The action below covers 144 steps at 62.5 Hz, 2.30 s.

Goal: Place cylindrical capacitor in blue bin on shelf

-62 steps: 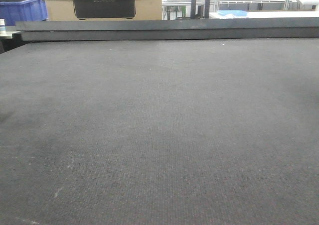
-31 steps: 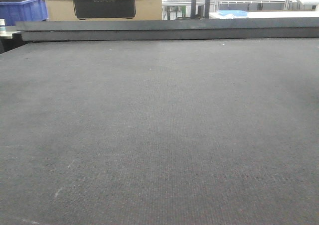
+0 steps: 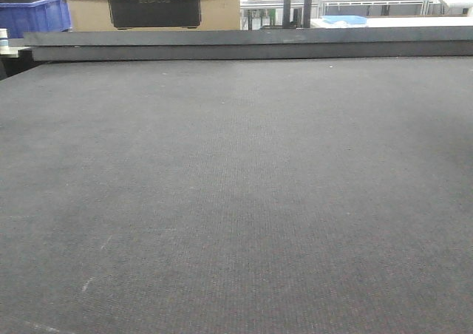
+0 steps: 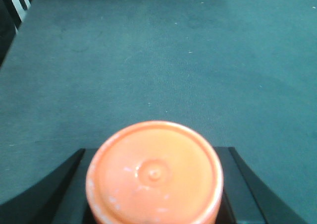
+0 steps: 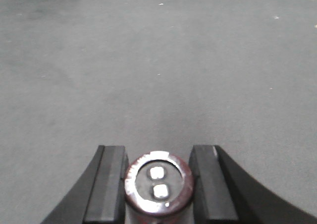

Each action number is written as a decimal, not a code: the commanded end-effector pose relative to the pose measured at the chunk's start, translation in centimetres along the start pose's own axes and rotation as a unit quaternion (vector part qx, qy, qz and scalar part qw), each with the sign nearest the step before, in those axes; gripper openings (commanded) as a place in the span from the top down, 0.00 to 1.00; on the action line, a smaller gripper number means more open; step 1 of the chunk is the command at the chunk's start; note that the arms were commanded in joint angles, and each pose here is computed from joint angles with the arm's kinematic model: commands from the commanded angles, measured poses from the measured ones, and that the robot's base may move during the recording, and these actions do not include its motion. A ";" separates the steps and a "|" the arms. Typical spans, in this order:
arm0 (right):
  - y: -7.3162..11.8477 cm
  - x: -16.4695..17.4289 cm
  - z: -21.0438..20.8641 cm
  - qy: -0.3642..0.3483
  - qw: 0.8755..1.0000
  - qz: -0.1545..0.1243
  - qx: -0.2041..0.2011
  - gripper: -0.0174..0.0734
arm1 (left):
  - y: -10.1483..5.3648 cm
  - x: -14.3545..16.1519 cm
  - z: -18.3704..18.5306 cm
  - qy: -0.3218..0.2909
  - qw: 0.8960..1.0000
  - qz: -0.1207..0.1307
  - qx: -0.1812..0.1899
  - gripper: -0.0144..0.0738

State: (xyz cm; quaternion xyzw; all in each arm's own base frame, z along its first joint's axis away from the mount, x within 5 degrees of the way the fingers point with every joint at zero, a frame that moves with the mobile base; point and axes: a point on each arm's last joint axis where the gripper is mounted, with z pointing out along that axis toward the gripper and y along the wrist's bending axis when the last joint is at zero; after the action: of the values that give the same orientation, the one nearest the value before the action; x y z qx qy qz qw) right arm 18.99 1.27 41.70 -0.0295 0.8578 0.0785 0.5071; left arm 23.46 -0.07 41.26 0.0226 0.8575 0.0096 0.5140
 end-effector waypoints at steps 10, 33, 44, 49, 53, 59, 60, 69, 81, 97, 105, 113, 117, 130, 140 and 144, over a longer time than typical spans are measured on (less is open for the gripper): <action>0.6 0.5 -3.2 -0.043 0.998 -0.042 -0.001 0.99 | -0.2 0.8 -5.3 -0.050 0.999 0.010 0.000 0.96; 0.5 2.1 -3.5 -0.055 0.998 -0.040 0.004 0.99 | -0.3 4.6 -5.9 -0.059 0.998 0.010 -0.001 0.96; 0.5 2.0 -3.5 -0.063 0.997 -0.040 0.006 0.99 | -0.4 4.8 -5.8 -0.056 0.998 0.010 -0.001 0.96; 0.5 2.0 -3.5 -0.063 0.997 -0.040 0.006 0.99 | -0.4 4.8 -5.8 -0.056 0.998 0.010 -0.001 0.96; 0.5 2.0 -3.5 -0.062 0.997 -0.040 0.005 0.99 | -0.4 4.7 -5.8 -0.058 0.998 0.010 -0.001 0.96; 0.5 2.0 -3.5 -0.063 0.997 -0.040 0.006 0.99 | -0.3 4.7 -5.8 -0.061 0.998 0.010 -0.001 0.96; 0.5 2.0 -3.5 -0.063 0.997 -0.040 0.006 0.99 | -0.3 4.7 -5.8 -0.061 0.998 0.010 -0.001 0.96; 0.5 2.0 -3.5 -0.063 0.997 -0.040 0.006 0.99 | -0.3 4.7 -5.8 -0.061 0.998 0.010 -0.001 0.96; 0.5 2.0 -3.5 -0.063 0.997 -0.040 0.006 0.99 | -0.3 4.7 -5.8 -0.061 0.998 0.010 -0.001 0.96; 0.5 2.0 -3.5 -0.063 0.997 -0.040 0.006 0.99 | -0.3 4.7 -5.8 -0.061 0.998 0.010 -0.001 0.96; 0.5 2.0 -3.5 -0.063 0.997 -0.040 0.006 0.99 | -0.3 4.7 -5.8 -0.061 0.998 0.010 -0.001 0.96; 0.5 2.0 -3.5 -0.063 0.997 -0.040 0.006 0.99 | -0.3 4.7 -5.8 -0.061 0.998 0.010 -0.001 0.96; 0.5 2.0 -3.5 -0.063 0.997 -0.040 0.006 0.99 | -0.3 4.7 -5.8 -0.061 0.998 0.010 -0.001 0.96; 0.5 2.0 -3.5 -0.064 0.997 -0.040 0.006 0.99 | -0.3 4.7 -5.8 -0.061 0.998 0.010 -0.001 0.96; 0.5 2.0 -3.5 -0.064 0.997 -0.040 0.006 0.99 | -0.3 4.7 -5.8 -0.061 0.998 0.010 -0.001 0.96; 0.5 2.0 -3.5 -0.064 0.997 -0.040 0.006 0.99 | -0.3 4.7 -5.8 -0.061 0.998 0.010 -0.001 0.96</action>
State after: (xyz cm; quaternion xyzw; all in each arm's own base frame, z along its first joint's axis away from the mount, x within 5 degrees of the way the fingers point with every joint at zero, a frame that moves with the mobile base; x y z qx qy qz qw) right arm 15.00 1.36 41.48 -0.0571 0.8299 0.0612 0.5516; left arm 16.29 -0.04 39.59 0.0300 0.8315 0.0173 0.5544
